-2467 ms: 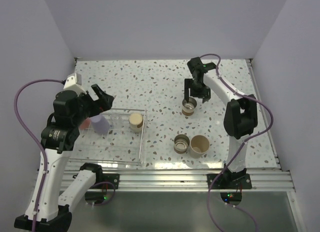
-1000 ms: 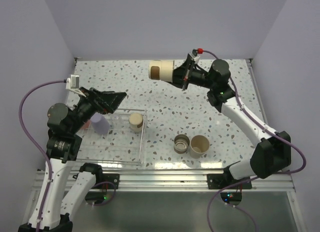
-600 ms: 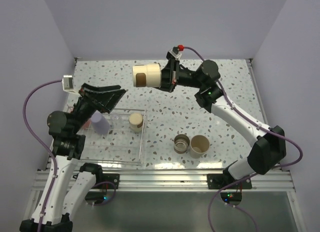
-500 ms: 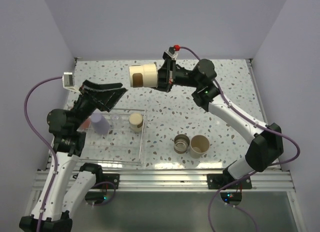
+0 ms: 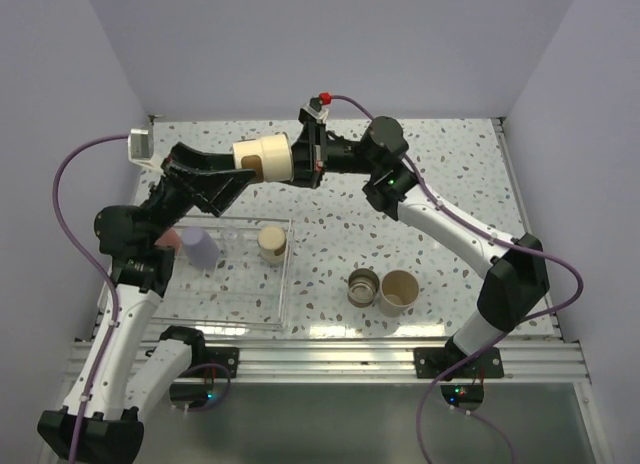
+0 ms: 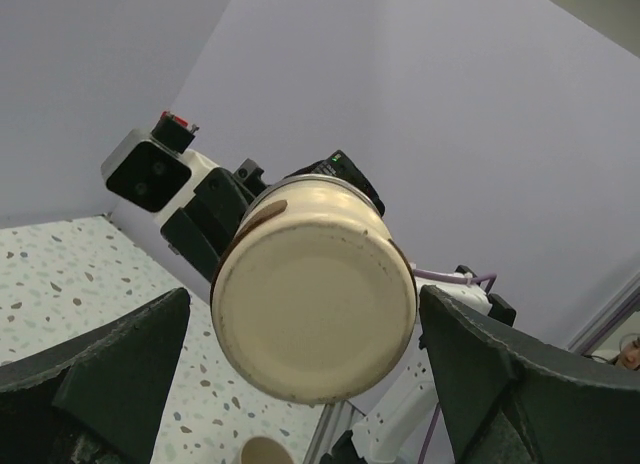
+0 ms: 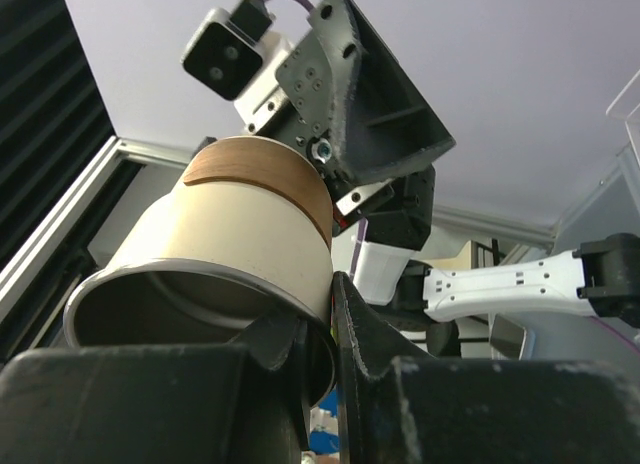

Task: Load the cups into the dish rack

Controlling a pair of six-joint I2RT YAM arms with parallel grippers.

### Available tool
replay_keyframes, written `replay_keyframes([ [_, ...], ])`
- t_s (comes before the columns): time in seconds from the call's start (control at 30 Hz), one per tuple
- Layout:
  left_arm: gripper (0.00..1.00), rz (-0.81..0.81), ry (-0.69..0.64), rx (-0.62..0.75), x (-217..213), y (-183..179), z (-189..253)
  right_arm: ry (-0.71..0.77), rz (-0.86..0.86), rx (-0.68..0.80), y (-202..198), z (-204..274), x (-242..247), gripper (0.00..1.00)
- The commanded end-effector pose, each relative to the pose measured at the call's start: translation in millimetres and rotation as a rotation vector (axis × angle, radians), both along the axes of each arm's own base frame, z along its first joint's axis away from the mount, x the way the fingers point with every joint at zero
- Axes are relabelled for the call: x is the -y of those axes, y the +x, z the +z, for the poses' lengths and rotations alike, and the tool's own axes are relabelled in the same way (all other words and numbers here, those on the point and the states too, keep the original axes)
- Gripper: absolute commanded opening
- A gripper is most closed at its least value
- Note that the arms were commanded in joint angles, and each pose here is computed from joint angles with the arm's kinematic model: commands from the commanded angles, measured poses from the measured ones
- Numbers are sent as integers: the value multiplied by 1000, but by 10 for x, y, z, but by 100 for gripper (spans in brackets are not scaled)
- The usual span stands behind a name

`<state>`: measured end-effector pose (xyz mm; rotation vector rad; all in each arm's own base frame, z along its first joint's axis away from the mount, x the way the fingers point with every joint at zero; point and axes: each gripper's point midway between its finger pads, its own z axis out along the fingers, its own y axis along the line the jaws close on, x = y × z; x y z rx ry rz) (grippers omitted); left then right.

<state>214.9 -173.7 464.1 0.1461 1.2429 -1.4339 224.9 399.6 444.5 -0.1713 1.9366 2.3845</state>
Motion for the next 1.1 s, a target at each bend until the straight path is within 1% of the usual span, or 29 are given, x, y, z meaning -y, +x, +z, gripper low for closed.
replay_keyframes([
  [0.0, 100, -30, -6, 117, 2, -183, 313, 19, 41, 54, -146, 69, -12, 0],
  [0.1, 100, -30, 13, 109, 16, -148, 299, 12, 33, 43, -120, -8, -35, 0],
  [0.13, 99, -8, 20, 108, 4, -105, 301, 19, 36, 53, -127, 3, -32, 0],
  [0.2, 92, 7, 26, 90, -4, -62, 273, 16, 30, 42, -95, -42, -52, 0],
  [0.23, 78, 12, 26, 83, -7, -43, 260, 21, 25, 45, -77, -36, -56, 0],
  [0.3, 67, 12, 33, 78, -2, -27, 240, 28, 17, 34, -27, -55, -86, 0],
  [0.33, 55, 9, 37, 73, 4, -17, 221, 34, 17, 32, -24, -46, -94, 0],
  [0.4, 44, 6, 42, 66, 10, -9, 198, 49, 17, 18, 4, -15, -109, 0],
  [0.43, 33, 5, 43, 61, 12, 4, 188, 57, 10, 17, 41, -15, -123, 0],
  [0.5, 26, 7, 43, 58, 10, 6, 183, 67, 13, 16, 54, 27, -134, 0],
  [0.53, 20, 10, 43, 55, 7, 9, 181, 69, 13, 18, 55, 35, -141, 0],
  [0.6, 16, 17, 45, 50, 1, 13, 177, 68, 19, 21, 57, 32, -150, 0],
  [0.63, 11, 18, 47, 50, 0, 11, 176, 65, 16, 21, 66, 21, -149, 2],
  [0.67, 8, 25, 50, 50, -5, 16, 178, 65, 19, 29, 42, 25, -141, 12],
  [0.7, 6, 29, 54, 35, -7, 33, 150, 58, 19, 27, 36, -11, -138, 28],
  [0.73, 3, 42, 56, 40, -19, 33, 175, 44, 17, 17, 39, -52, -141, 41],
  [0.77, 0, 50, 59, 33, -27, 41, 165, 33, 7, 28, 53, -101, -128, 59],
  [0.8, 0, 60, 66, -5, -32, 84, 113, 28, 6, 39, 25, -101, -114, 65],
  [0.83, 0, 75, 68, -2, -48, 87, 129, 2, 5, 27, 23, -166, -117, 70],
  [0.87, 0, 79, 68, -12, -52, 100, 106, -15, -4, 61, 30, -229, -104, 78],
  [0.9, 0, 86, 68, -14, -62, 86, 105, -66, 1, 37, 8, -357, -87, 80],
  [0.97, 0, 101, 70, -27, -77, 110, 72, -130, -22, 74, 20, -584, -28, 84],
  [1.0, 0, 103, 73, -35, -82, 95, 53, -173, -34, 54, -3, -661, 42, 84],
  [1.03, 0, 116, 79, -34, -94, 104, 49, -197, -44, 56, -7, -732, 90, 84],
  [1.07, 0, 128, 90, -65, -106, 130, -13, -234, -70, 76, 42, -888, 174, 85],
])
